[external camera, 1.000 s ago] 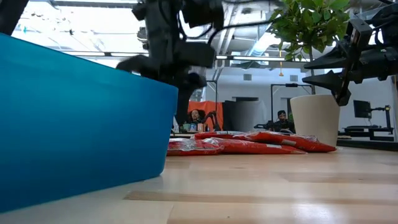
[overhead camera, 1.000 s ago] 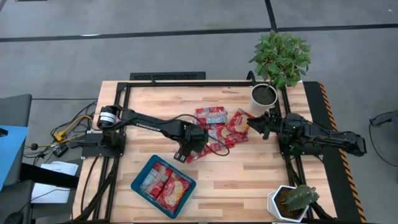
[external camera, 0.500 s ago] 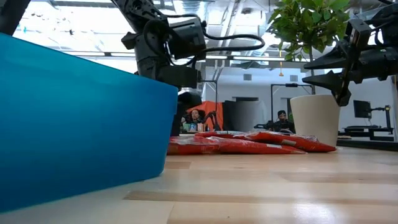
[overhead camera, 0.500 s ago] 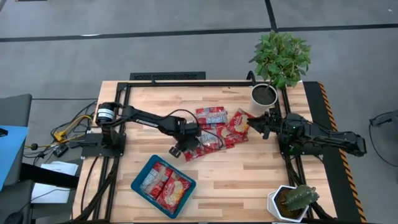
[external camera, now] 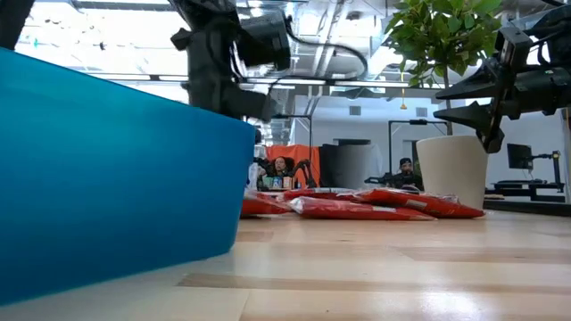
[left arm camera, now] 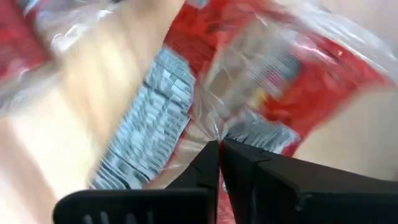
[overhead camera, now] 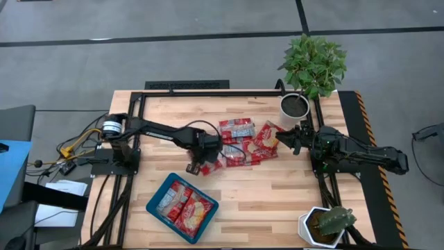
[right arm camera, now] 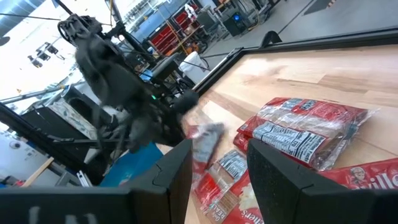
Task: Sort popcorn bags into baskets
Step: Put the red popcorn bag into the blue bin
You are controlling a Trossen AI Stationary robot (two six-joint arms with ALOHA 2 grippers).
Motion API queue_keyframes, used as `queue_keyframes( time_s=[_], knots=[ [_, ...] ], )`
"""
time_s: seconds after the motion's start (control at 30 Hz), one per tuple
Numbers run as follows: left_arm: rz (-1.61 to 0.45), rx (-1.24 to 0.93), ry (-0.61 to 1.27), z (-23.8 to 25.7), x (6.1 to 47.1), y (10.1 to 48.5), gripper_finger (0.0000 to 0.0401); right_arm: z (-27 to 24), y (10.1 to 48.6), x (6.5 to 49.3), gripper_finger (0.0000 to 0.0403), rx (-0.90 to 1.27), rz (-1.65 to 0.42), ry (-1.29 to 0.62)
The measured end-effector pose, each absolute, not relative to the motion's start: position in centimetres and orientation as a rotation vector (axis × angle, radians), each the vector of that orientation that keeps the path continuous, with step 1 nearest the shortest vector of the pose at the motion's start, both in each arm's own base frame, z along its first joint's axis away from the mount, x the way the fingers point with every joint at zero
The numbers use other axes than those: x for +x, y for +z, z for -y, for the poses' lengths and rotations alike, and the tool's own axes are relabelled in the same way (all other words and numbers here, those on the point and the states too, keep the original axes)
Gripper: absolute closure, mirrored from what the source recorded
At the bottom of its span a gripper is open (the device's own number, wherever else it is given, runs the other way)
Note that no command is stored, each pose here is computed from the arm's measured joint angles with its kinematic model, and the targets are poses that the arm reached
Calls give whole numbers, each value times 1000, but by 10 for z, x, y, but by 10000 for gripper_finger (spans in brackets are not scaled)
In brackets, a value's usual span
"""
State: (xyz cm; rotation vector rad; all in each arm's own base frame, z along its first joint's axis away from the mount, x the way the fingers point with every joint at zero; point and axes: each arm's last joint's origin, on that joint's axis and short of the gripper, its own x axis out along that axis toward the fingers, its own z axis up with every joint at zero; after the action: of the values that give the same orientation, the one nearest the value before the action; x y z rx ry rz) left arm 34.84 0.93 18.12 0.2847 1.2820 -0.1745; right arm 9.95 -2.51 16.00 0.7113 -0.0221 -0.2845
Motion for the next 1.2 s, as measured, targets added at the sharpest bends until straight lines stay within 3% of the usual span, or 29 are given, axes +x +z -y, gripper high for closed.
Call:
queue_keyframes(
  time_s=[0.3,0.6,1.2],
  knots=[
    [-1091,26,64,5,328,248,401,25,160,100,236,711,23,-285],
    [-1015,-244,204,48,289,288,401,25,160,99,238,743,28,-286],
    [-962,-939,670,164,212,287,401,25,160,99,242,765,31,-286]
  ],
)
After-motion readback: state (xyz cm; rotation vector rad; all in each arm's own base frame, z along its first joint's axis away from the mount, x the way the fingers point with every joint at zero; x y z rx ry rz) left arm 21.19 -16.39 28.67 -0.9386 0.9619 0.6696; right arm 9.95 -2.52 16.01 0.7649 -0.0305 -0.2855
